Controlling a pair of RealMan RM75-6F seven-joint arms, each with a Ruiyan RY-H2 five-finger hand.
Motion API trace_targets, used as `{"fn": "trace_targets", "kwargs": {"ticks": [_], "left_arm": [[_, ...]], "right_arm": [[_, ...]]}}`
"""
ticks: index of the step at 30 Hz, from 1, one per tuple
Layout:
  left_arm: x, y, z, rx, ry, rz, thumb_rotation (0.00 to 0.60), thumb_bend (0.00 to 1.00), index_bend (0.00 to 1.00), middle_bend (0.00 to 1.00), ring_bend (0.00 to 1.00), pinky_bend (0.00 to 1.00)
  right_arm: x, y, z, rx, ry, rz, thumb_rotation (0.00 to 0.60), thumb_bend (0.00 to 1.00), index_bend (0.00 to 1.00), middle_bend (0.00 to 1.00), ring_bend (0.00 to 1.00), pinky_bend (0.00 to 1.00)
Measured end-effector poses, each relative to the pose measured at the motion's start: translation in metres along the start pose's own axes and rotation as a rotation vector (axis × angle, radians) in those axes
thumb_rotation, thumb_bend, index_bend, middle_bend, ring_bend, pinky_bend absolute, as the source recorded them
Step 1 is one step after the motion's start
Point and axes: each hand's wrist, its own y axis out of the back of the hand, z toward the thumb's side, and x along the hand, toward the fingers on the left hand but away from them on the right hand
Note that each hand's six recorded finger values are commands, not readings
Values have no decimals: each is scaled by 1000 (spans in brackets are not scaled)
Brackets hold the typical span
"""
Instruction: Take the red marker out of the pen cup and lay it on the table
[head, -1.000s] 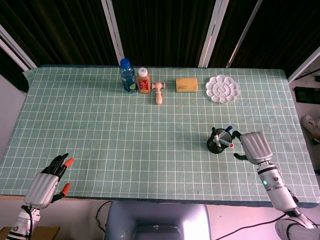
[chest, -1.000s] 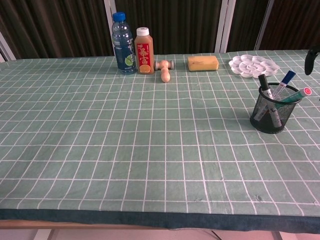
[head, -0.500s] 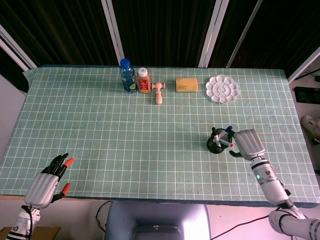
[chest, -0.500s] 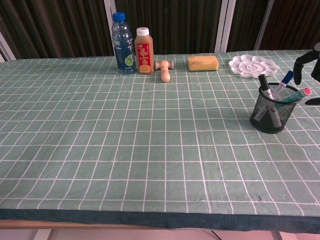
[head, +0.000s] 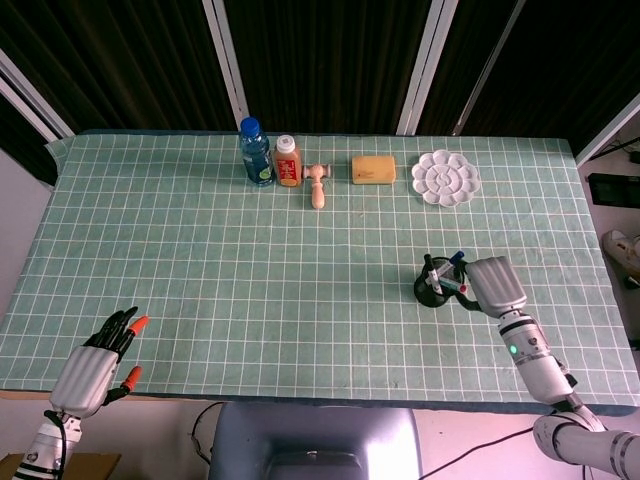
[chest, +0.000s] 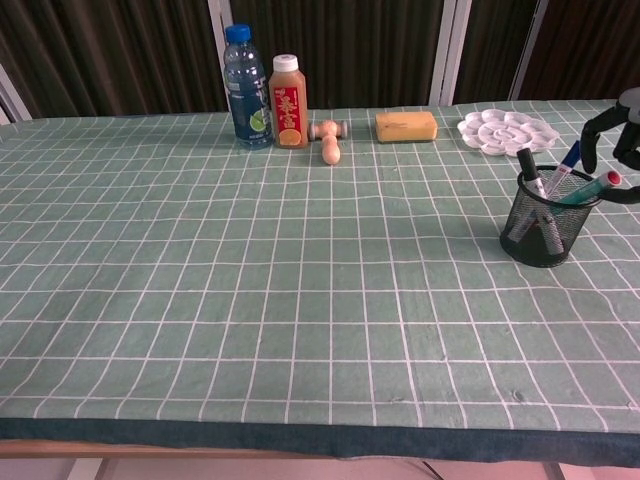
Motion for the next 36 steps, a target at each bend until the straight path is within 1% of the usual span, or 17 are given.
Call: {"fn": "trace_targets", "kwargs": {"ticks": [9, 13, 16, 22, 28, 31, 36], "left_arm": [[0, 1, -1, -4, 5, 2, 600, 389, 109, 0, 42, 348], [0, 0, -1, -2, 3, 1, 600, 389, 109, 0, 42, 349], [0, 0, -1, -2, 3, 3, 600, 389, 109, 0, 42, 348], [0, 1, -1, -6, 6, 6, 600, 388, 109, 0, 42, 349], [0, 0, 0, -3, 2, 2, 600, 388, 109, 0, 42, 349], [0, 0, 0, -2, 1, 1, 600, 389, 109, 0, 42, 348], [1, -1, 0, -2, 3, -1, 600, 388, 109, 0, 42, 348]], "right_arm": [[0, -4, 2, 1, 4, 8, 600, 615, 674, 1000, 1000, 1000], [0, -4, 1, 0, 3, 7, 600, 663, 706, 1000, 1000, 1000], [1, -3, 0, -1, 0, 5, 600, 716, 750, 1000, 1000, 1000], [4, 2, -1, -24, -4, -20, 600, 868, 835, 1000, 1000, 1000], [13, 22, 0, -81, 4, -84, 600, 930, 866, 1000, 1000, 1000], [21, 39, 5, -129, 28, -130, 600, 935, 871, 1000, 1000, 1000], [31, 79, 24, -216, 115, -232, 600, 937, 873, 1000, 1000, 1000]]}}
